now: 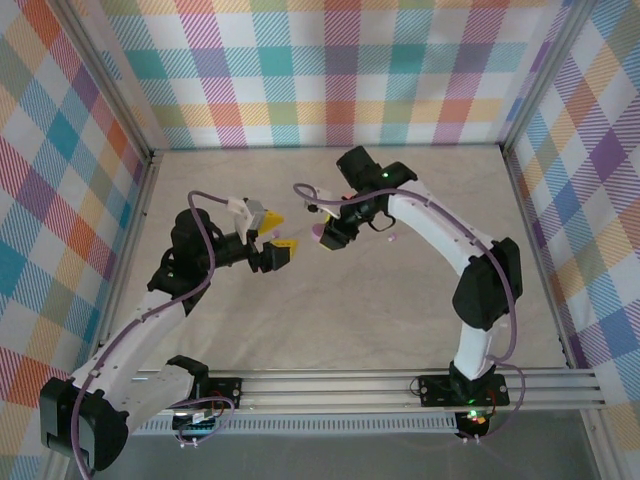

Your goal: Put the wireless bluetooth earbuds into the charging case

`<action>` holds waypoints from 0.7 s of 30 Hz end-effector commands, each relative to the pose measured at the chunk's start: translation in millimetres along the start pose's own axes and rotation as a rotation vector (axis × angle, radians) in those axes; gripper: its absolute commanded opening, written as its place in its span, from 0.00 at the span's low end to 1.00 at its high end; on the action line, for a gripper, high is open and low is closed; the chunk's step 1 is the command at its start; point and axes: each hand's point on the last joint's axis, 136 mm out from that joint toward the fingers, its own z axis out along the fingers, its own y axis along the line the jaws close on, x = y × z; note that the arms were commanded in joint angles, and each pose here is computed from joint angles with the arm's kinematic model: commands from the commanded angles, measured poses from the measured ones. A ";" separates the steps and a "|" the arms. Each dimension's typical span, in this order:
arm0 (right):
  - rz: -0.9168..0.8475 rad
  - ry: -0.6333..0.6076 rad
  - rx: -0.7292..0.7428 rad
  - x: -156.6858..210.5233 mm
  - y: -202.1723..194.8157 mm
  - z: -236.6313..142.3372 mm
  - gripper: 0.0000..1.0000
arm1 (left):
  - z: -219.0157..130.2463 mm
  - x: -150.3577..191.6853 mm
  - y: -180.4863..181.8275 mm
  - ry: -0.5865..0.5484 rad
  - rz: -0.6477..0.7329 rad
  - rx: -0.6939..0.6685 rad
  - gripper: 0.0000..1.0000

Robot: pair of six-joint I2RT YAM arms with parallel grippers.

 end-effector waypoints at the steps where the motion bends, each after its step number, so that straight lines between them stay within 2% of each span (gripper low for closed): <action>1: -0.092 -0.050 -0.041 -4.6 28.1 -30.3 0.31 | -0.9 -8.6 -22.4 0.018 0.112 0.131 0.78; 5: -0.115 -0.060 -0.047 -4.4 40.5 -44.8 0.32 | 4.7 -2.4 -23.1 0.053 0.121 0.135 0.74; 9: -0.139 -0.088 -0.065 -4.7 54.3 -54.6 0.32 | 19.2 3.0 -29.3 0.066 0.167 0.137 0.75; 21: -0.237 -0.131 -0.081 -7.0 76.6 -62.9 0.32 | 44.1 5.9 -40.6 0.061 0.184 0.217 0.74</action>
